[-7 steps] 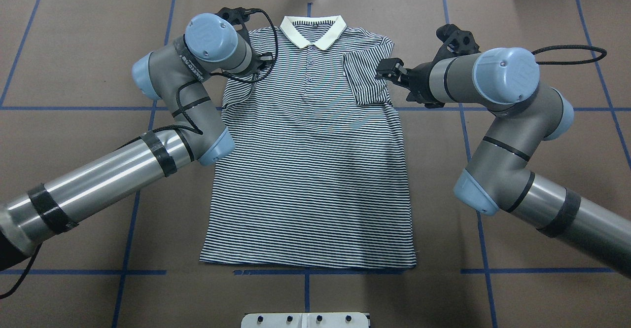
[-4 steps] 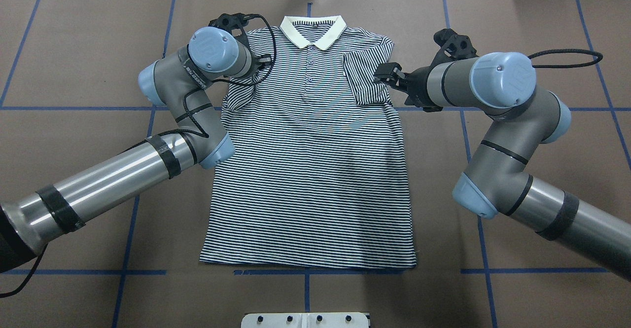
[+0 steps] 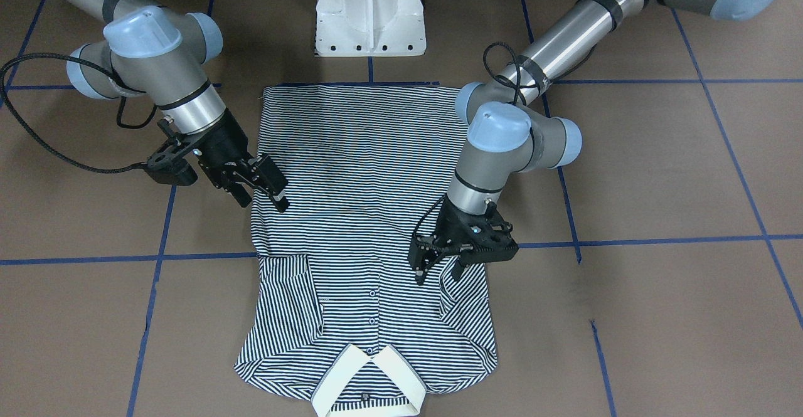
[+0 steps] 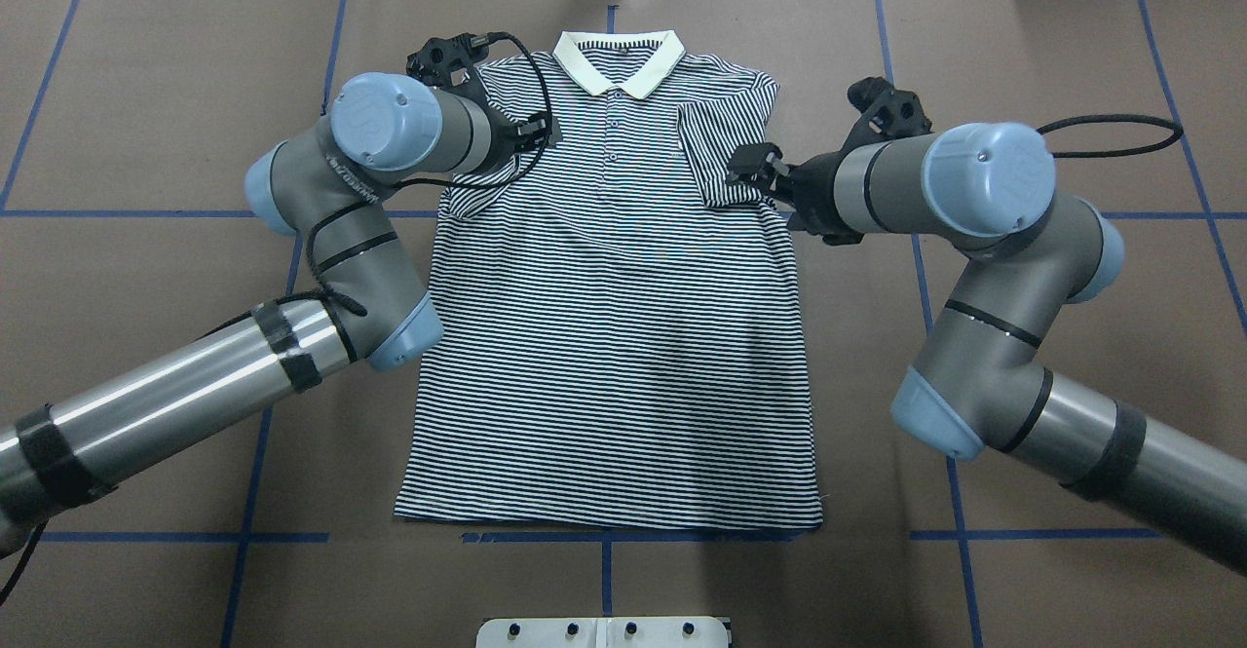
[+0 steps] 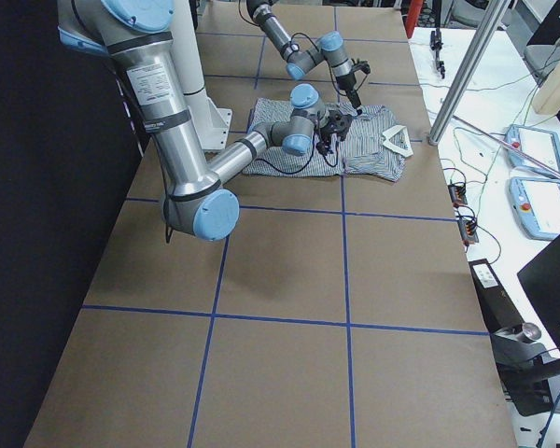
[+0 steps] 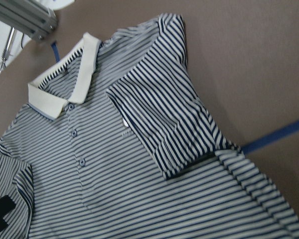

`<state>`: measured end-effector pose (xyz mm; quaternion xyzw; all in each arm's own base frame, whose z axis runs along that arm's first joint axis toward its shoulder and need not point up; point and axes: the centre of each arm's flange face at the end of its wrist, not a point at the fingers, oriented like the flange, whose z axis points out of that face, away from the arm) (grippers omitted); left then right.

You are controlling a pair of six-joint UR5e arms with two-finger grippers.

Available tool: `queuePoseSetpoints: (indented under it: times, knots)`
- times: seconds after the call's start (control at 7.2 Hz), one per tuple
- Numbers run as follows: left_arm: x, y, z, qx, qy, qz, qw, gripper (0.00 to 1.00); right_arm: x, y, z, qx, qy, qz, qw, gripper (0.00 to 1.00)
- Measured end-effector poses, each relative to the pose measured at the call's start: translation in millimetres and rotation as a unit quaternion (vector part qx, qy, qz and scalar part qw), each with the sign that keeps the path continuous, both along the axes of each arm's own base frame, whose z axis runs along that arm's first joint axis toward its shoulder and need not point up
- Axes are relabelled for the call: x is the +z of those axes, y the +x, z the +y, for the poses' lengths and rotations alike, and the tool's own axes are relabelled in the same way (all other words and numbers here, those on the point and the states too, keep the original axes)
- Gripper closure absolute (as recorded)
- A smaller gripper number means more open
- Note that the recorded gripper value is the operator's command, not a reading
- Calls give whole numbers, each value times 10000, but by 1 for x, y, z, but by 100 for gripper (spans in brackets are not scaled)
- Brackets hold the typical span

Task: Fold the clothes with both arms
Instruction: 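Move both grippers down to the shirt hem nearest the robot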

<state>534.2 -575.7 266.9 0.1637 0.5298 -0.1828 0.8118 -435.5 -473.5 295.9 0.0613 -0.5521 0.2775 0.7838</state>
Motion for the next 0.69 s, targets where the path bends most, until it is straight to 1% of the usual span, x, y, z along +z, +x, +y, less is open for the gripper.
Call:
queuePoseSetpoints:
  times: [0.14, 0.28, 0.42, 0.56, 0.69]
  knots:
    - [-4, -15, 37, 195, -39, 314, 9993, 19, -12, -20, 36, -199, -300, 29, 9993, 1]
    - [-9, -35, 69, 356, -45, 584, 9976, 17, -27, -28, 79, -426, -558, 135, 9974, 1]
    - [-8, -54, 98, 593, -60, 761, 9953, 17, -36, -26, 129, -569, -815, 239, 9948, 4]
    - [-4, -69, 116, 808, -93, 853, 9930, 17, -36, -30, 172, -564, -971, 346, 9931, 9]
    - [2, -81, 128, 945, -128, 884, 9915, 17, -25, -39, 210, -484, -1015, 543, 9922, 12]
